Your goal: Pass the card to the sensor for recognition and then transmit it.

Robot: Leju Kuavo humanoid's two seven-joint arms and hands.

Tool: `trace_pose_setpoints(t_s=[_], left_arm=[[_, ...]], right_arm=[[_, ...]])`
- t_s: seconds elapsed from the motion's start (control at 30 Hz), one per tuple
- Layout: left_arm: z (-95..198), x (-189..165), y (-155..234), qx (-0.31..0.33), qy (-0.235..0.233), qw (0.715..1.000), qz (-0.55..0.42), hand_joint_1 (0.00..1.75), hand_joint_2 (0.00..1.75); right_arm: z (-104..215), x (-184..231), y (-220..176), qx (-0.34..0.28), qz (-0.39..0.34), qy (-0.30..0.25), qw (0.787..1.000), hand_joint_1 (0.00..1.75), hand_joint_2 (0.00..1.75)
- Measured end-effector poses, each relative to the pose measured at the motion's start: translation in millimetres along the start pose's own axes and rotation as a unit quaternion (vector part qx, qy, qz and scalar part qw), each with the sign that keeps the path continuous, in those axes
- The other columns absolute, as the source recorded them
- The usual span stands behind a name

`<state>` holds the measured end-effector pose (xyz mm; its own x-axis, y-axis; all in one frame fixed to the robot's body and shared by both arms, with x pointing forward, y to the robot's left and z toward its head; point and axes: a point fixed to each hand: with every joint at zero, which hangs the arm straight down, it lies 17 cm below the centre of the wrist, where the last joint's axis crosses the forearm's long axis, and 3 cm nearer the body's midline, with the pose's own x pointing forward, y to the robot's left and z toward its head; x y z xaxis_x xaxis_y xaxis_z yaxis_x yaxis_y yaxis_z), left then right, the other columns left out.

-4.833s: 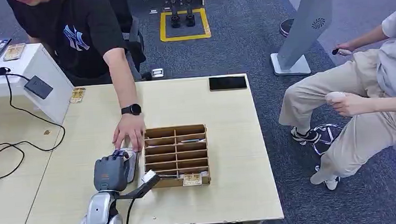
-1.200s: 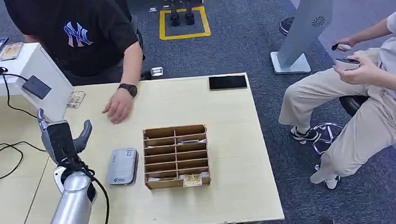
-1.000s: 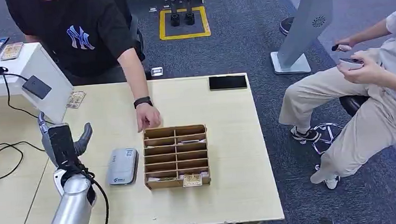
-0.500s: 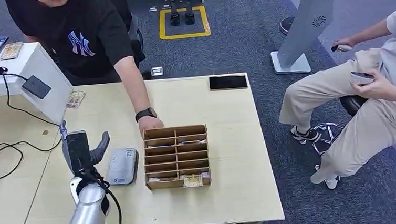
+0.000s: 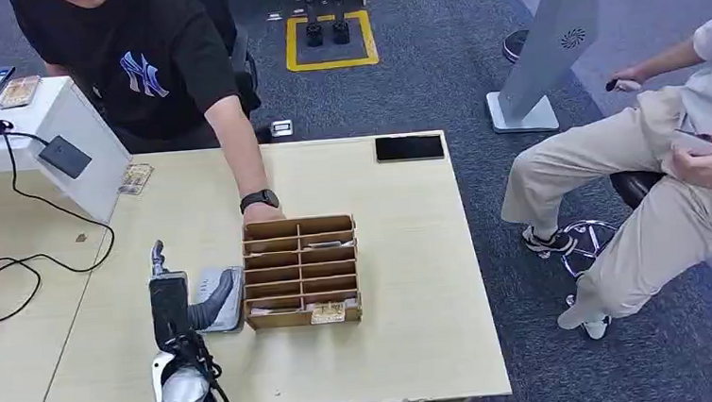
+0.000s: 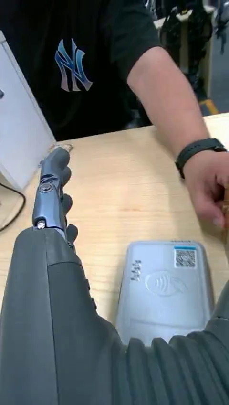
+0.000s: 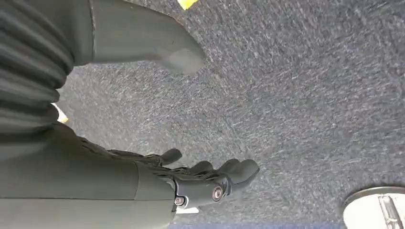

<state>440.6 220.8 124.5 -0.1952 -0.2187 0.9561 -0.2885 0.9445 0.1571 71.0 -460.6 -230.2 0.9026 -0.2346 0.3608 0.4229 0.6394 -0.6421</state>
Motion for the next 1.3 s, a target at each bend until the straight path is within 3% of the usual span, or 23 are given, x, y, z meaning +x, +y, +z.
trace_pose_setpoints(t_s=[0.37, 0.77, 1.0, 1.2, 1.3], left_arm=[[42.0, 25.1, 9.9, -0.034, -0.072, 0.995, -0.061, 0.0, 1.75], [65.4, 20.8, 8.4, -0.071, -0.097, 0.987, -0.104, 0.0, 1.75], [88.5, 29.2, -5.4, -0.114, -0.169, 0.961, -0.185, 0.0, 1.75], [106.5, 25.5, -16.6, -0.152, -0.189, 0.945, -0.219, 0.0, 1.75], [117.9, 24.1, -26.7, -0.178, -0.213, 0.924, -0.264, 0.0, 1.75]], right_arm=[[10.8, -23.8, -13.5, -0.023, -0.006, 0.035, 0.999, 0.0, 1.75], [18.7, -32.6, -18.0, -0.028, -0.015, 0.044, 0.999, 0.0, 1.75], [17.5, -28.8, -18.3, -0.019, -0.012, 0.03, 0.999, 0.0, 1.75], [16.7, -31.6, -20.5, -0.019, -0.014, 0.033, 0.999, 0.0, 1.75], [16.6, -31.3, -20.9, -0.017, -0.009, 0.031, 0.999, 0.0, 1.75]])
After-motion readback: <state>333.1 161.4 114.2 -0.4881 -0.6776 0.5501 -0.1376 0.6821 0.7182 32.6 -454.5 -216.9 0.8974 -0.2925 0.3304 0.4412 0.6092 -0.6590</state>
